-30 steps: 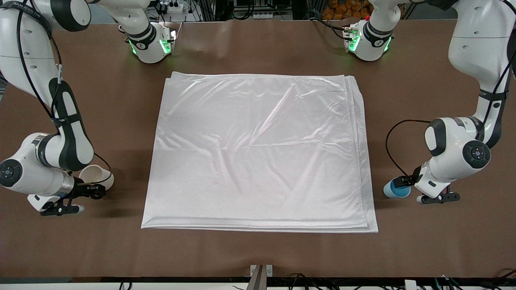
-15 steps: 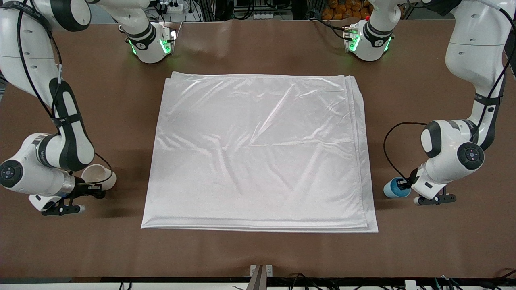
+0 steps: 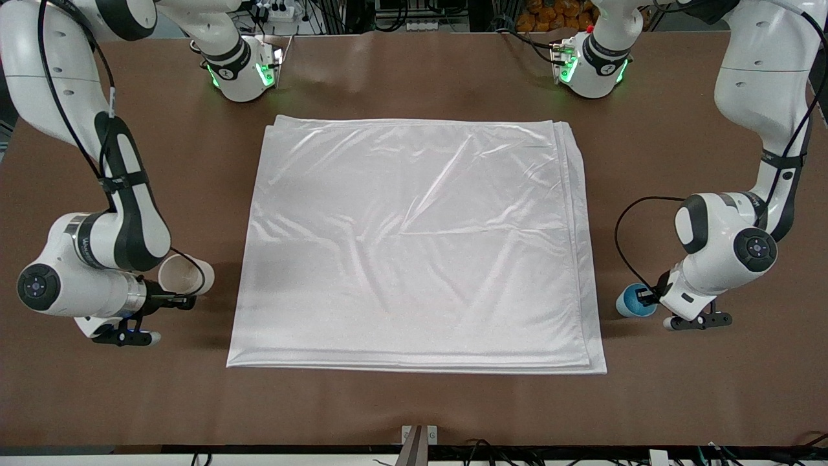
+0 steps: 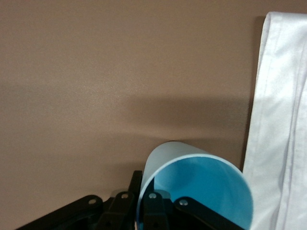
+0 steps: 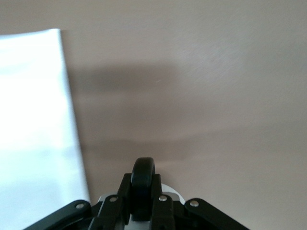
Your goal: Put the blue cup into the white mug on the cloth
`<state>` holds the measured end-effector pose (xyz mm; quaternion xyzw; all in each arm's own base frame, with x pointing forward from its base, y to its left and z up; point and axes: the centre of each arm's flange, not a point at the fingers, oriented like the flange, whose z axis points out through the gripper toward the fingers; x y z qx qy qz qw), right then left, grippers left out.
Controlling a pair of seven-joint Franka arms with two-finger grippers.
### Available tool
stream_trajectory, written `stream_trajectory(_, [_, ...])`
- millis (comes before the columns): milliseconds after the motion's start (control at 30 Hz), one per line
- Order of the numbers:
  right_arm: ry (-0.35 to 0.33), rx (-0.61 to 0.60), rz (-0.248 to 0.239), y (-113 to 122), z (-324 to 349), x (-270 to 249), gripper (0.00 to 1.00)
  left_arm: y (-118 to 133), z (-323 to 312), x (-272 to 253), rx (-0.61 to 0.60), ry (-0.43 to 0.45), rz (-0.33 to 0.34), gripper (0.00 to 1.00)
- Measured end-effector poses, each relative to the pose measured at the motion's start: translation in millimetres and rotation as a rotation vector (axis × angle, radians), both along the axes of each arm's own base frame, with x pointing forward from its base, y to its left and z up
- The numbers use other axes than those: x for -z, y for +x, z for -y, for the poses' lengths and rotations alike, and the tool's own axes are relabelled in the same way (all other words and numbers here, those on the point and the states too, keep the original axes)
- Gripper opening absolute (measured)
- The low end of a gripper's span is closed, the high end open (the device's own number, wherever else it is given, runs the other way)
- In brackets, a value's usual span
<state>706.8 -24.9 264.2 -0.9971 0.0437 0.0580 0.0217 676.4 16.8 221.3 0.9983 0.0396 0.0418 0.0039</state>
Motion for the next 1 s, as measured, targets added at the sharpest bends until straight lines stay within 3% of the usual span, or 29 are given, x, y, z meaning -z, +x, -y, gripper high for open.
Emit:
stream_trajectory(367, [0.015,0.211,-0.038,-12,-108,-52,0.19,6,-3,-14,0.083,0.012,0.041,0.04])
stream_trajectory(733, [-0.023,0.379,-0.055,-32,-210,-56,0.19,10,26,-81,0.163,0.006,0.098,0.04])
stream_trajectory(1000, [-0.013,0.504,-0.008,-46,-279,-54,0.19,1,60,-124,0.204,-0.012,0.078,0.04])
